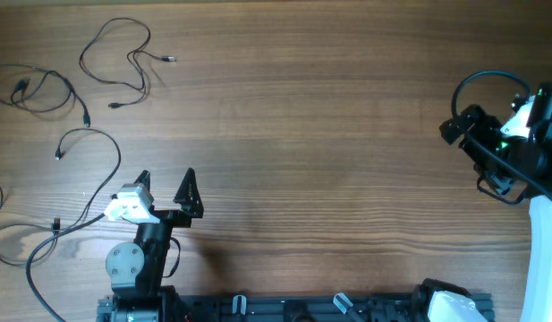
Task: Untangle cables
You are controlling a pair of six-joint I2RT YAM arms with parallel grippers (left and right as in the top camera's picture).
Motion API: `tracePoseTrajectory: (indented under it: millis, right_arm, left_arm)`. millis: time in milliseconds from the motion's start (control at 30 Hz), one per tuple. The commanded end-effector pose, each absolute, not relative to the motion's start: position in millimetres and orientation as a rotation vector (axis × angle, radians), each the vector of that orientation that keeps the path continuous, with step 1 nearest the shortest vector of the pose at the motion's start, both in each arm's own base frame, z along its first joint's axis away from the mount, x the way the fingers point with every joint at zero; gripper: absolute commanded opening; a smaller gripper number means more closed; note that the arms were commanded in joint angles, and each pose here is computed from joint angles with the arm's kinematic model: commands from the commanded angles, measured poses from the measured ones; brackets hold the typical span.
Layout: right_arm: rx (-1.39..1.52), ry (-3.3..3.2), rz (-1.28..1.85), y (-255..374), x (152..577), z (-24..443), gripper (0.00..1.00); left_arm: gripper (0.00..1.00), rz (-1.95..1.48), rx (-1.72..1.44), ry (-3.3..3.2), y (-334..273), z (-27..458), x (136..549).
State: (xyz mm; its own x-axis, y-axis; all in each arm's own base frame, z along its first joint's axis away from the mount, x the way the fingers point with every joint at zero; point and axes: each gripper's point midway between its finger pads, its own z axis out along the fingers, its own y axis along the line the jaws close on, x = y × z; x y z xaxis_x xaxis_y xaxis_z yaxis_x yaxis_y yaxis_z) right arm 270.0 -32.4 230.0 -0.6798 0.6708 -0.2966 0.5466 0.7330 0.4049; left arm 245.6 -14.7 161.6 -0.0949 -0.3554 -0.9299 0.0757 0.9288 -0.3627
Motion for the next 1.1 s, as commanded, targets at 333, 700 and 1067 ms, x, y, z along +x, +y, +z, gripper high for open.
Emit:
tracePoseTrajectory:
  millis: [333,700,1067]
  right_arm:
    - [0.872,2.376,0.394,-29,255,266,1.00]
    - [0.820,2.284,0.394,-25,238,290,1.00]
    - [0.793,2.235,0.394,-22,229,302,1.00]
  left_arm:
    - [1.00,-0.350,-0.231,1.626,-12,160,246]
    - [1.00,-0.133,-0.118,1.647,0,156,246]
    - [1.00,-0.082,-0.044,1.647,-2,156,246]
